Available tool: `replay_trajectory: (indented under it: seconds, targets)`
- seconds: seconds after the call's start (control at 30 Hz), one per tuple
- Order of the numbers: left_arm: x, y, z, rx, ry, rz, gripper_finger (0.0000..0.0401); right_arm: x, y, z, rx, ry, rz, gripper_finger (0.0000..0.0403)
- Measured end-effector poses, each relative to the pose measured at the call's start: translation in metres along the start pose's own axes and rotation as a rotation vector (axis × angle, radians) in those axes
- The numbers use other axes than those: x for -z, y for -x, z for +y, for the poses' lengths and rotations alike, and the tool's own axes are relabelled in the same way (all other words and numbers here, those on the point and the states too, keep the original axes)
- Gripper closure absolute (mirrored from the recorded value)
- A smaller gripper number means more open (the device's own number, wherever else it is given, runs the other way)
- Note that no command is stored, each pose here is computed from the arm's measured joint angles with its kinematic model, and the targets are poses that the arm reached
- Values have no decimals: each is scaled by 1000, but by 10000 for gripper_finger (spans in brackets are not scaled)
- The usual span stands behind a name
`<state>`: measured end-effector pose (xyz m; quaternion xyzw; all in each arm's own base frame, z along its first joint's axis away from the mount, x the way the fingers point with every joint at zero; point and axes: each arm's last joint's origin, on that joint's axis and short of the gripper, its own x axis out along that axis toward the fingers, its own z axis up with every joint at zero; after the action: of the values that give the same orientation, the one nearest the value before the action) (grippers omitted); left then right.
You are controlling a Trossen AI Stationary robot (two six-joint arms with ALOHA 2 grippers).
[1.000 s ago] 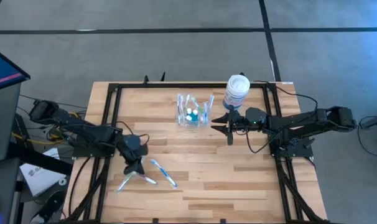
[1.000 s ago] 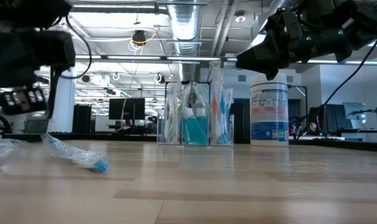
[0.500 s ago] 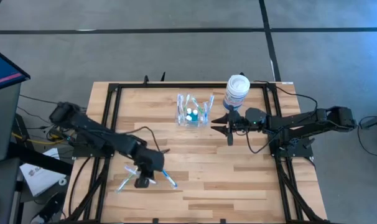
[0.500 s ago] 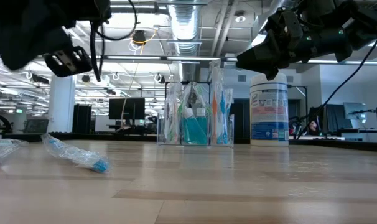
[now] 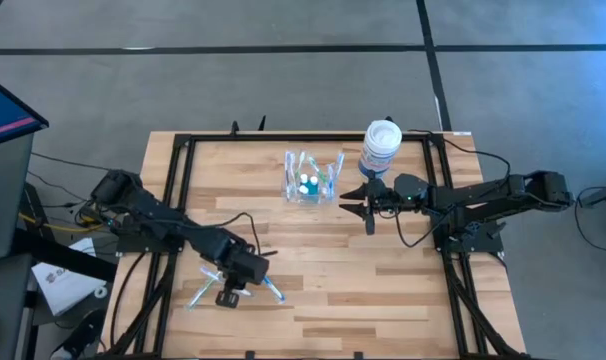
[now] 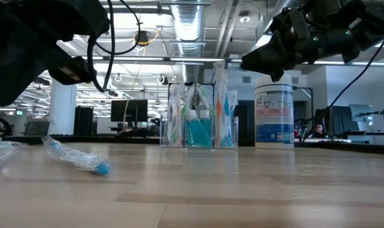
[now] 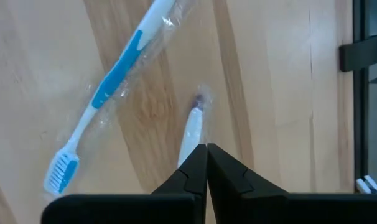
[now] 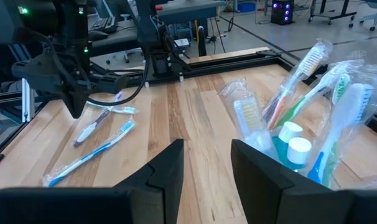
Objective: Pick & Place toothbrushing station
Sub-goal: Put the purple toothbrush into the transparent organizer
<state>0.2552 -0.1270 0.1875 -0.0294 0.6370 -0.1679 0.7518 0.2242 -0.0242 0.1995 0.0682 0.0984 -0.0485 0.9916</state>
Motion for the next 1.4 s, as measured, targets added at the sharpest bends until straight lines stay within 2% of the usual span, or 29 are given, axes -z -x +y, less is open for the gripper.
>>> replay_trajectory:
  seconds: [0.13, 0.4, 0.67, 0.83, 1.4]
  targets:
    - [1, -1, -5, -42, 2, -8, 382, 0, 0, 0, 0, 0, 0, 278]
    - [11, -9, -9, -92, -25, 11, 314, 0, 0, 0, 0, 0, 0, 278]
    - [18, -20, -8, -92, -35, 9, 270, 0, 0, 0, 0, 0, 0, 278]
    - [19, -21, -7, -93, -35, 10, 260, 0, 0, 0, 0, 0, 0, 278]
    - [23, -23, -17, -139, -40, -5, 263, 0, 0, 0, 1, 0, 3, 278]
